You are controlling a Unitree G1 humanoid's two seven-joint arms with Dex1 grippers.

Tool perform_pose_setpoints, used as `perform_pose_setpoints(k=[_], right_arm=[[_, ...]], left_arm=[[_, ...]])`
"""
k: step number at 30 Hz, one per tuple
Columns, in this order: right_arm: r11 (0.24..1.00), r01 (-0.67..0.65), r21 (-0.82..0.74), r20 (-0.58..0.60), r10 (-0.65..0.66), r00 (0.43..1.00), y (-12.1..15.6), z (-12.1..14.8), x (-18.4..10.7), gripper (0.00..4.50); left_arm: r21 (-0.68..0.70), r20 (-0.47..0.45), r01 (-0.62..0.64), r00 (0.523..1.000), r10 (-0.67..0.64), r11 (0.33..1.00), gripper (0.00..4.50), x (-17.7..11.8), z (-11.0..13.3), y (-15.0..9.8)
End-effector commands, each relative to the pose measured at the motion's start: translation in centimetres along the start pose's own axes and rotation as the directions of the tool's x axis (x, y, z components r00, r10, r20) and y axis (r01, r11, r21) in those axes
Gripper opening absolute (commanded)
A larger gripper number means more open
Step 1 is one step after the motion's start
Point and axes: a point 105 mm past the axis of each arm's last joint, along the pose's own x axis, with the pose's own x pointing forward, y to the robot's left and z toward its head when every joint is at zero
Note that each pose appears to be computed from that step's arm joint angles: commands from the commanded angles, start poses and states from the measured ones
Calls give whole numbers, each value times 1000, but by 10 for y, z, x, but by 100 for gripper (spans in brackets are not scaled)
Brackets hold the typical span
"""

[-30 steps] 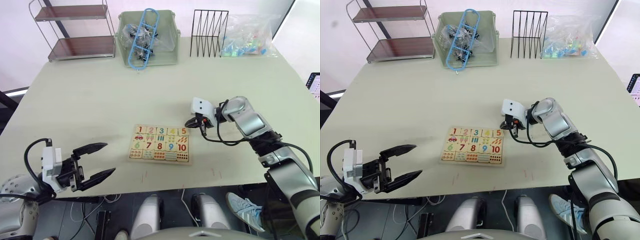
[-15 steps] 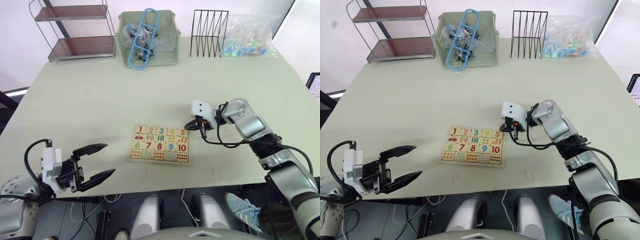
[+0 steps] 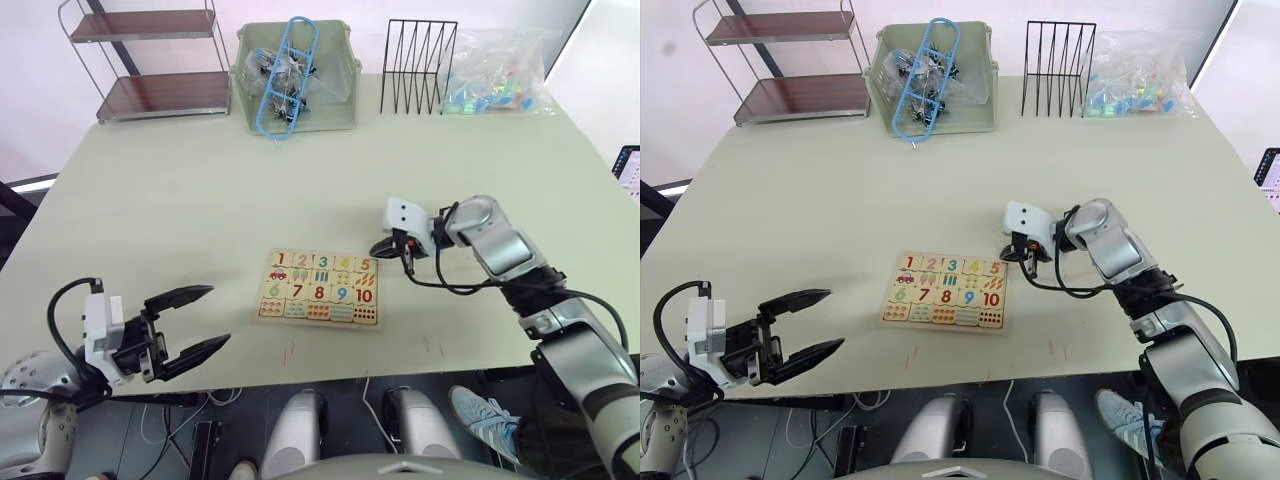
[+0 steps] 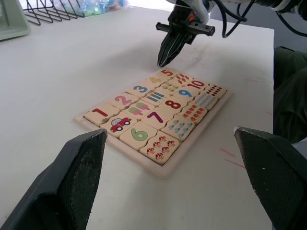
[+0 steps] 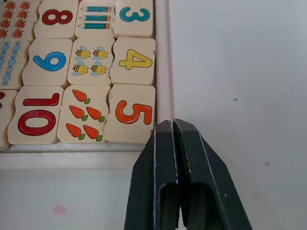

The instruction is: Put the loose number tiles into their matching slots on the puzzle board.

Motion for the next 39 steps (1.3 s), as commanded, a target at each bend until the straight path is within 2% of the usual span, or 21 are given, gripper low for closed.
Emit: perform_pose_setpoints(k=[1, 9, 12, 18, 22, 23, 24, 25, 26, 27, 30, 31, 32, 37, 39], right_arm=[[997, 76, -5, 99, -75, 992, -8, 18, -15, 6], [952, 283, 114, 211, -301, 930, -22, 16, -48, 6], [921, 365, 135, 262, -388, 884, -21, 11, -64, 6], [873, 409, 267, 309, -480, 821, -2, -13, -85, 6], [830, 439, 343, 279, -537, 796, 16, -39, -98, 6], [821, 447, 356, 270, -548, 791, 20, -43, -101, 60], [803, 466, 372, 254, -571, 780, 24, -52, -108, 79], [782, 490, 386, 236, -597, 767, 27, -60, -115, 134], [766, 507, 396, 221, -615, 757, 30, -66, -121, 149], [753, 519, 406, 211, -629, 748, 35, -71, -126, 236], [710, 546, 444, 192, -671, 716, 53, -85, -142, 361], [705, 547, 452, 191, -676, 712, 56, -87, -144, 427], [695, 553, 460, 187, -685, 705, 61, -91, -147, 443], [654, 567, 501, 178, -719, 672, 83, -103, -155, 443], [616, 595, 516, 164, -753, 638, 87, -109, -159, 443]], left_arm=[[13, 23, -62, 998, 62, 998, 450, -10, 5, 8], [-15, 36, -194, 980, 194, 981, 450, -22, 0, 16], [-55, 58, -268, 961, 271, 962, 450, -28, 0, 22], [-128, 61, -389, 915, 398, 912, 450, -37, -2, 34], [-147, 27, -440, 894, 448, 886, 450, -37, -5, 36], [-144, 15, -451, 889, 458, 881, 450, -37, -6, 36], [-142, -21, -479, 876, 482, 866, 450, -37, -11, 37], [-130, -59, -505, 863, 502, 853, 450, -37, -16, 39], [-111, -84, -521, 853, 515, 846, 450, -37, -20, 39], [-104, -91, -529, 848, 521, 842, 450, -37, -21, 39], [-99, -107, -560, 828, 551, 822, 450, -36, -24, 38], [-97, -111, -567, 823, 558, 818, 450, -36, -25, 38], [-93, -117, -576, 816, 565, 812, 450, -36, -26, 38], [-70, -132, -610, 790, 598, 790, 450, -34, -30, 38], [-60, -132, -621, 781, 611, 781, 450, -32, -31, 40]])
